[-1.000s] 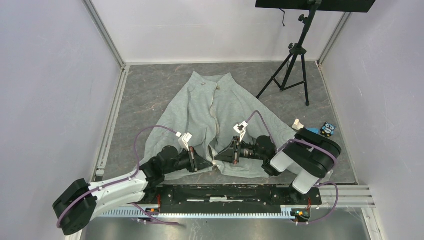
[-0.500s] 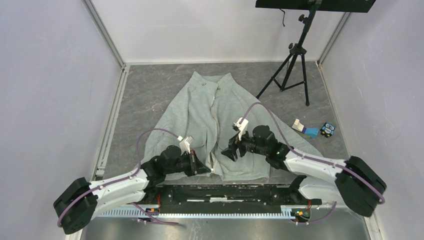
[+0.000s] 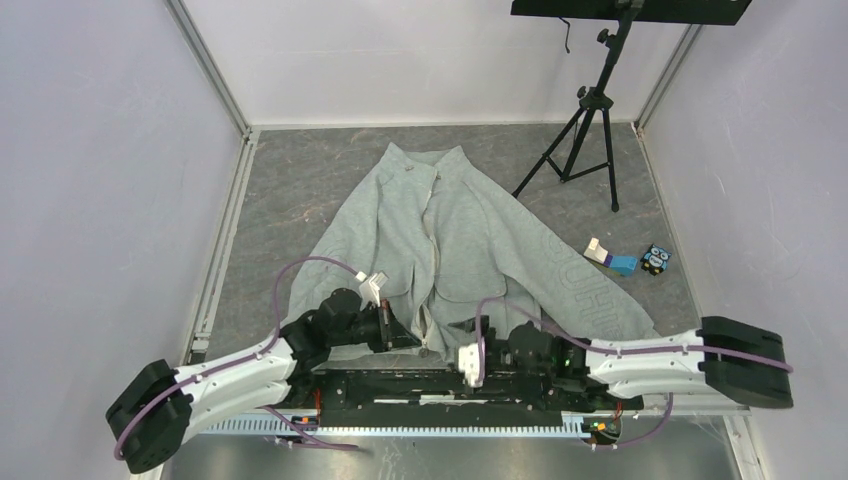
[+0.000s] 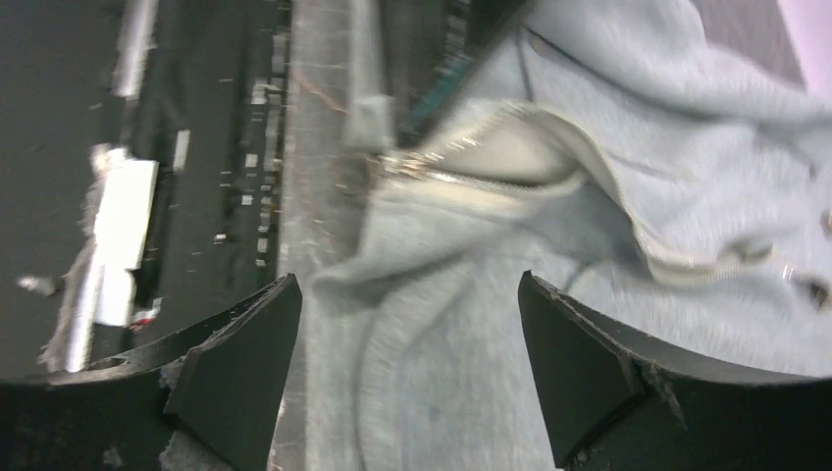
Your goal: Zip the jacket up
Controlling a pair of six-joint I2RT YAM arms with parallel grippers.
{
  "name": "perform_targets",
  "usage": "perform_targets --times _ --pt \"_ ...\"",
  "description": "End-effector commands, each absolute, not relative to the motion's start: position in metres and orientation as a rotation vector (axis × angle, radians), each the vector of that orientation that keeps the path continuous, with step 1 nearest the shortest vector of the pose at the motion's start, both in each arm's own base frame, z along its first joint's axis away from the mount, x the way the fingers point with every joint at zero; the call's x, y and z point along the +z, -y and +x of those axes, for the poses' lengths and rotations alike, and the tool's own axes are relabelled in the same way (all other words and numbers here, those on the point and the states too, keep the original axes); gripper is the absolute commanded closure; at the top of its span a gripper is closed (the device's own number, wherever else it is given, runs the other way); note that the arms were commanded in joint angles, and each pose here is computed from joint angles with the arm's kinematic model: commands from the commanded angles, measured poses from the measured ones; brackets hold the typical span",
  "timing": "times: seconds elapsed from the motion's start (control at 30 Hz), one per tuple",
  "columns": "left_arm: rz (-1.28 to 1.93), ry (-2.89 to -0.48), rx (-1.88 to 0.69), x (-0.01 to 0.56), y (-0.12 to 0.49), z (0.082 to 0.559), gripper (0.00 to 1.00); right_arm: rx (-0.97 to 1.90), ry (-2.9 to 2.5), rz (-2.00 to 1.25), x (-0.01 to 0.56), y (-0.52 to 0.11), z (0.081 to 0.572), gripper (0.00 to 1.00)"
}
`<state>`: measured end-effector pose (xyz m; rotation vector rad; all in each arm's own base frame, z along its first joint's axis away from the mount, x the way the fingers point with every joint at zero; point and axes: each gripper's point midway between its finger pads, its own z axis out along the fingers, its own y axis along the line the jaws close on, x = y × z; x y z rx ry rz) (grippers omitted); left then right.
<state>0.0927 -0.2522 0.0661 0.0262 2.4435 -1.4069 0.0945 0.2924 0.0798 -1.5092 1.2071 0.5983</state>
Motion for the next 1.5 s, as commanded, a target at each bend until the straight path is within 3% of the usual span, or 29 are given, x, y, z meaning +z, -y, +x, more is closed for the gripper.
perform_targets --times 0.0,0.43,0.97,1.47 --pt "0.027 -2.458 -1.502 0.083 0.258 0.085 0.98 0.417 -0.906 -1.497 0.115 -0.314 0.090 0.13" --pt "0.003 -2.456 -1.542 0.089 0.261 0.086 0.98 0.130 -0.828 -1.381 0.120 -0.336 0.087 0.09" --pt "-0.008 -2.453 -1.561 0.091 0.259 0.083 0.98 0.244 -0.832 -1.425 0.099 -0.364 0.069 0.09" --pt "-0.016 -2.457 -1.562 0.091 0.259 0.083 0.98 0.141 -0.895 -1.347 0.098 -0.361 0.091 0.09"
